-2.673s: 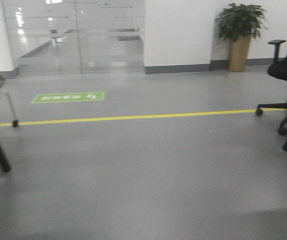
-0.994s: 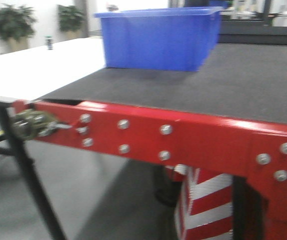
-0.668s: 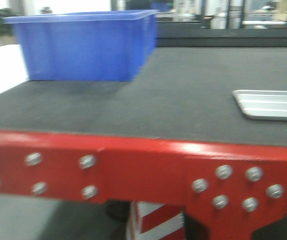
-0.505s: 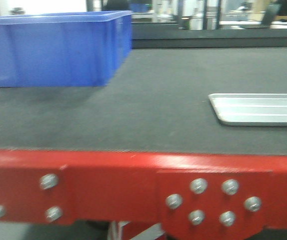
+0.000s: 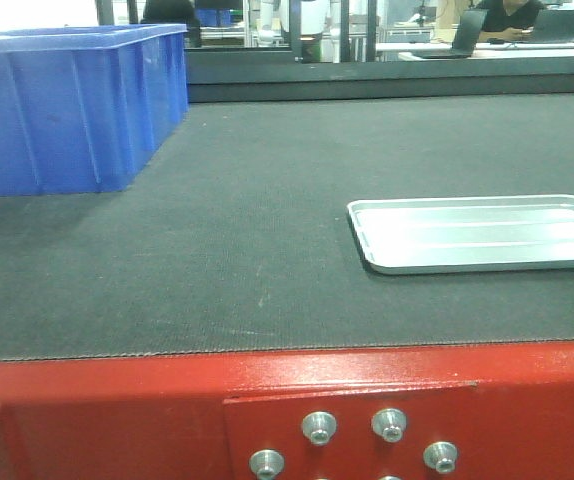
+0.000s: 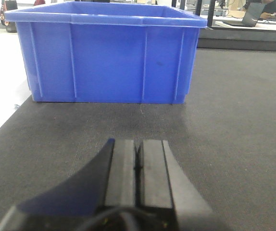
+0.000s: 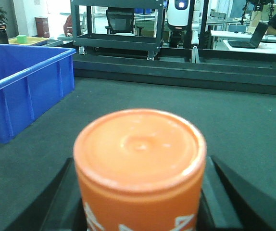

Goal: Grab orange capacitor from left shelf to right conveyor

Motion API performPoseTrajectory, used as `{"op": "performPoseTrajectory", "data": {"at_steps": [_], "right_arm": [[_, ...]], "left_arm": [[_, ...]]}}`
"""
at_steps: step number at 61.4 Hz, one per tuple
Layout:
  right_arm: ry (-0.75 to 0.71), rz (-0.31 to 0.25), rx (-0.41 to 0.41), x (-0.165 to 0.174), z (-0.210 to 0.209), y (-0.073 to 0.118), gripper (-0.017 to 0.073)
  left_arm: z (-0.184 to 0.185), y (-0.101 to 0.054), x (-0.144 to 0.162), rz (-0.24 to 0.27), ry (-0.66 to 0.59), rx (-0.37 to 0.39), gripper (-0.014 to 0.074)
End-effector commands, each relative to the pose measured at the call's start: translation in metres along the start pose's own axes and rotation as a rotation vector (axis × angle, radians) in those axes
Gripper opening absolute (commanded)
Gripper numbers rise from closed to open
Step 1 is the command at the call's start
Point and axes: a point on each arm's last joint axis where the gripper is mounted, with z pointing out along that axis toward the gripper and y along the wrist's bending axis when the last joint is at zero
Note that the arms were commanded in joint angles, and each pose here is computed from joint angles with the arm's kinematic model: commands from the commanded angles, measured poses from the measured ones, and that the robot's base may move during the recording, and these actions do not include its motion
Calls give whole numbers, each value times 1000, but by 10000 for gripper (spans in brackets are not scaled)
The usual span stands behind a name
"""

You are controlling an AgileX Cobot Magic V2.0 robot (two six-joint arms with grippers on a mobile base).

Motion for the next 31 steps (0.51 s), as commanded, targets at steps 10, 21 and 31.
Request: {"op": "performPoseTrajectory", "data": {"at_steps": [10,21,31], "right_arm": [[-116,-17,0,-19,-1,0,75],[-117,-17,0,-19,-1,0,75],[-116,-17,0,-19,-1,0,75]], "left_arm": [[-2,0,-11,-3,-105,3,-127],[-2,0,-11,-3,-105,3,-127],[-2,0,-11,-3,-105,3,-127]]}}
